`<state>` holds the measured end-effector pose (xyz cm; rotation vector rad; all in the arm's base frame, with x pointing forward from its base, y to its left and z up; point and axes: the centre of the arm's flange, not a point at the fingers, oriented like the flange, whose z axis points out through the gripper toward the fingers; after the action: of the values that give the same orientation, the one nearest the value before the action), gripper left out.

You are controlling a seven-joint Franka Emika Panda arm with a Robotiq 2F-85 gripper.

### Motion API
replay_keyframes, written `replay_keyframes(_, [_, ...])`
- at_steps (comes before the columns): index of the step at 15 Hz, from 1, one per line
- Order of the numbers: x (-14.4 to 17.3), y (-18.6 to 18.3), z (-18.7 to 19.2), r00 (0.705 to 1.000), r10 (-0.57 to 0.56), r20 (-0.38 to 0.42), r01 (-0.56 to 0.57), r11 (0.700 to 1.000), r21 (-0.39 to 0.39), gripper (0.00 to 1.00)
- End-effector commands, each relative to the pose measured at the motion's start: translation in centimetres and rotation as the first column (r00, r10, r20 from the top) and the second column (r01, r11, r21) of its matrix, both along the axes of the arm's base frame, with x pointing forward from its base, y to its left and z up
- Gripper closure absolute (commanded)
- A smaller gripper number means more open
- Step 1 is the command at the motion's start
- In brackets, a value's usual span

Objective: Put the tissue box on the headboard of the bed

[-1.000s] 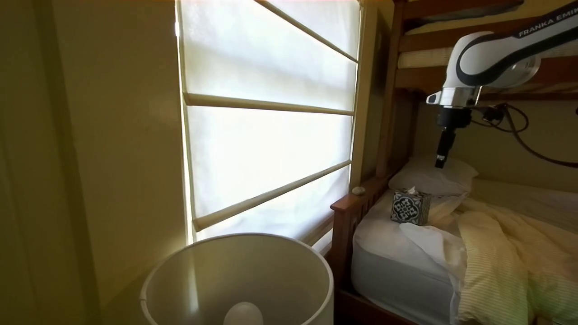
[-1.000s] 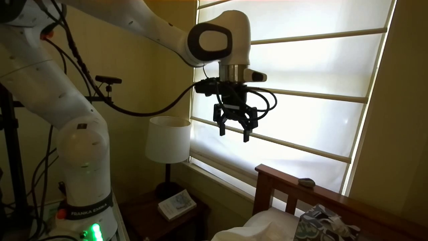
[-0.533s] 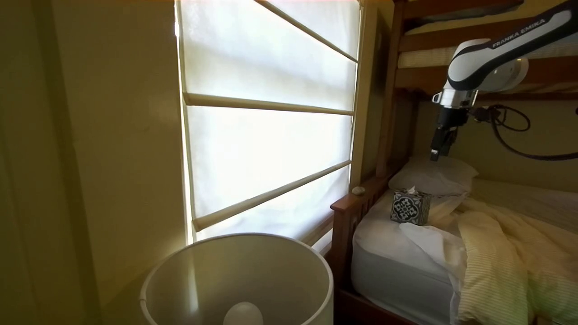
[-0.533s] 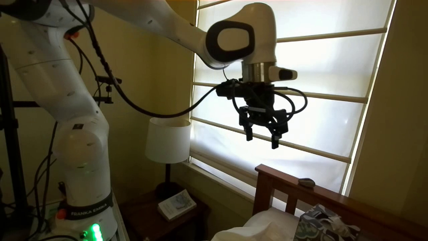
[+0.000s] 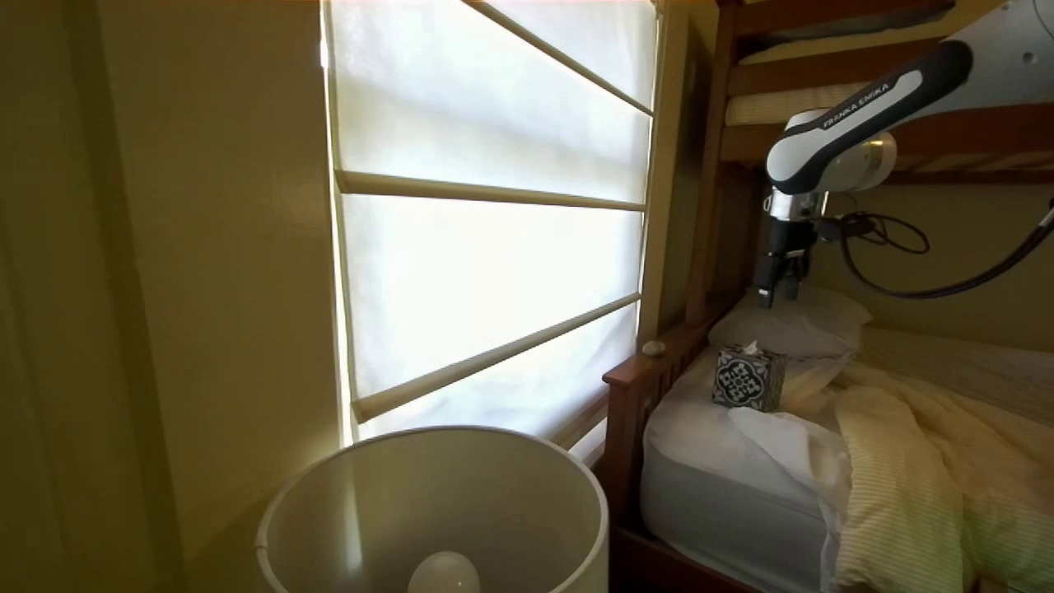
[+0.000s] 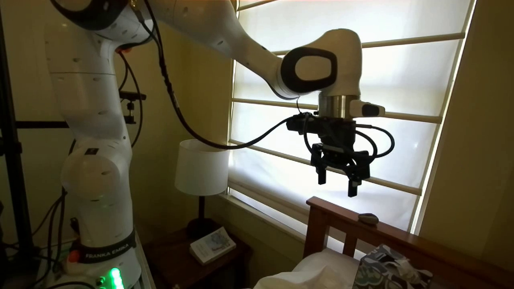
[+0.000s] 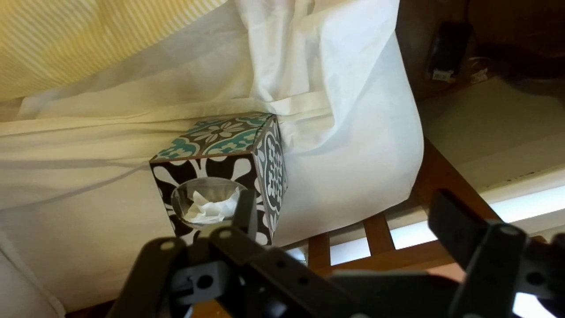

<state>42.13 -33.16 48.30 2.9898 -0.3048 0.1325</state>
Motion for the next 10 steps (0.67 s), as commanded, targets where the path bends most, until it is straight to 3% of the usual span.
replay_keyframes(1, [1.0, -1.3, -0.1, 0.998, 0.068, 0.014, -0.068, 0.998, 0.005, 0.0])
replay_keyframes(5, [2.8, -4.9, -2.2, 0.975, 0.221, -0.025, -0.218, 0.971, 0.098, 0.0])
replay_keyframes(8, [4.3, -7.4, -4.0, 0.983, 0.173, -0.065, -0.162, 0.976, 0.145, 0.0])
replay_keyframes(9, [1.7, -4.4, -3.9, 0.981, 0.191, -0.034, -0.186, 0.977, 0.108, 0.0])
replay_keyframes(10, [2.1, -5.2, -4.5, 0.983, 0.178, -0.052, -0.171, 0.978, 0.117, 0.0])
